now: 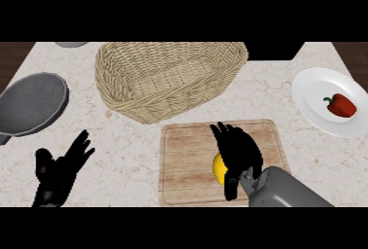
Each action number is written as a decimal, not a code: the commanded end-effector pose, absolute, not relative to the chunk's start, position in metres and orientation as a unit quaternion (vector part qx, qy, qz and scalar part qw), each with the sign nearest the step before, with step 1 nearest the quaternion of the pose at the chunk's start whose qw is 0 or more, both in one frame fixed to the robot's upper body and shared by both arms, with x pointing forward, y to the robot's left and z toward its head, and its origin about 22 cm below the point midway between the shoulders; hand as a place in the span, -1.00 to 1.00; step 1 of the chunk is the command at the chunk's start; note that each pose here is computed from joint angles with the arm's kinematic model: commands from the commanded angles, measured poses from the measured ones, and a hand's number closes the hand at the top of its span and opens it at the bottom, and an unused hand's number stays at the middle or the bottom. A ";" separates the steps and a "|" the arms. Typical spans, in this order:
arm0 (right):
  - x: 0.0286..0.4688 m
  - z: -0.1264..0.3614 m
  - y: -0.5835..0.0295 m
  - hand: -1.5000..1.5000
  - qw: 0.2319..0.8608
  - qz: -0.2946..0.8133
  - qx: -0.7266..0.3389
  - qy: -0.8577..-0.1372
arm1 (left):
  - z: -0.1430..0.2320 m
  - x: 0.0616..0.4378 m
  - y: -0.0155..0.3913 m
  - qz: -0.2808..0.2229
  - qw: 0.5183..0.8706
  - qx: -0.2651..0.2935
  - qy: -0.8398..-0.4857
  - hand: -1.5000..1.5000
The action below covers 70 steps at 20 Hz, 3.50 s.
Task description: Pick the lemon from the cutting board and place it in the basket
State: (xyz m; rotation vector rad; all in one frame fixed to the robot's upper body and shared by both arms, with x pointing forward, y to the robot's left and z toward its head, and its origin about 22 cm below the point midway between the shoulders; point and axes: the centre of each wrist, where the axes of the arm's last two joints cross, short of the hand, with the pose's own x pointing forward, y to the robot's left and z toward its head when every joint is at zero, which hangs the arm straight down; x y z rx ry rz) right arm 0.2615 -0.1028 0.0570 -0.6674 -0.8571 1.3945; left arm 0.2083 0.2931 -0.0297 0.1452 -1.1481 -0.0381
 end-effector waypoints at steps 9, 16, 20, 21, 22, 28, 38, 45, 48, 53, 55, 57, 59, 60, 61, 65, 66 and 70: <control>0.259 0.034 -0.092 1.00 0.558 0.662 -0.329 -0.377 | -0.044 0.216 0.291 -0.021 0.869 0.066 -0.491 0.00; 0.220 0.049 -0.024 1.00 0.518 0.671 -0.311 -0.429 | -0.051 0.192 0.302 -0.020 0.872 0.078 -0.484 0.00; 0.186 0.052 0.024 1.00 0.457 0.695 -0.283 -0.478 | -0.041 0.216 0.277 -0.053 0.861 0.055 -0.502 0.00; 0.186 0.050 0.027 1.00 0.453 0.696 -0.292 -0.474 | -0.047 0.209 0.288 -0.045 0.867 0.061 -0.493 0.00; 0.182 0.054 0.031 1.00 0.441 0.694 -0.290 -0.490 | -0.045 0.213 0.274 -0.054 0.863 0.052 -0.500 0.00; 0.170 0.084 0.031 1.00 0.517 0.557 -0.235 -0.606 | -0.047 0.212 0.286 -0.047 0.870 0.058 -0.487 0.00; 0.185 0.190 0.024 1.00 0.548 0.281 -0.142 -0.775 | -0.047 0.210 0.286 -0.038 0.872 0.068 -0.484 0.00; 0.216 0.251 0.039 1.00 0.556 0.236 -0.206 -0.770 | -0.046 0.207 0.286 -0.037 0.873 0.067 -0.482 0.00; 0.231 0.286 0.039 1.00 0.567 0.216 -0.212 -0.766 | -0.051 0.204 0.292 -0.026 0.873 0.074 -0.481 0.00; 0.259 0.315 0.052 1.00 0.576 0.212 -0.241 -0.752 | -0.049 0.211 0.295 -0.022 0.868 0.068 -0.491 0.00; 0.267 0.304 0.053 1.00 0.585 0.209 -0.243 -0.745 | -0.042 0.210 0.291 -0.020 0.871 0.072 -0.485 0.00; 0.287 0.313 0.049 1.00 0.584 0.215 -0.257 -0.740 | -0.045 0.210 0.295 -0.027 0.870 0.077 -0.487 0.00; 0.307 0.299 0.055 1.00 0.574 0.219 -0.273 -0.740 | -0.042 0.217 0.300 -0.025 0.868 0.074 -0.490 0.00; 0.313 0.297 0.053 1.00 0.577 0.215 -0.274 -0.738 | -0.040 0.213 0.285 -0.020 0.871 0.068 -0.486 0.00; 0.317 0.294 0.057 1.00 0.579 0.225 -0.272 -0.734 | -0.057 0.200 0.286 -0.025 0.871 0.066 -0.487 0.00; 0.347 0.294 0.048 1.00 0.584 0.227 -0.266 -0.732 | -0.044 0.203 0.286 -0.021 0.866 0.069 -0.495 0.00; 0.344 0.284 0.048 1.00 0.585 0.230 -0.271 -0.729 | -0.038 0.211 0.294 -0.019 0.868 0.066 -0.493 0.00; 0.377 0.253 0.028 1.00 0.610 0.212 -0.256 -0.719 | -0.049 0.203 0.298 -0.025 0.868 0.073 -0.490 0.00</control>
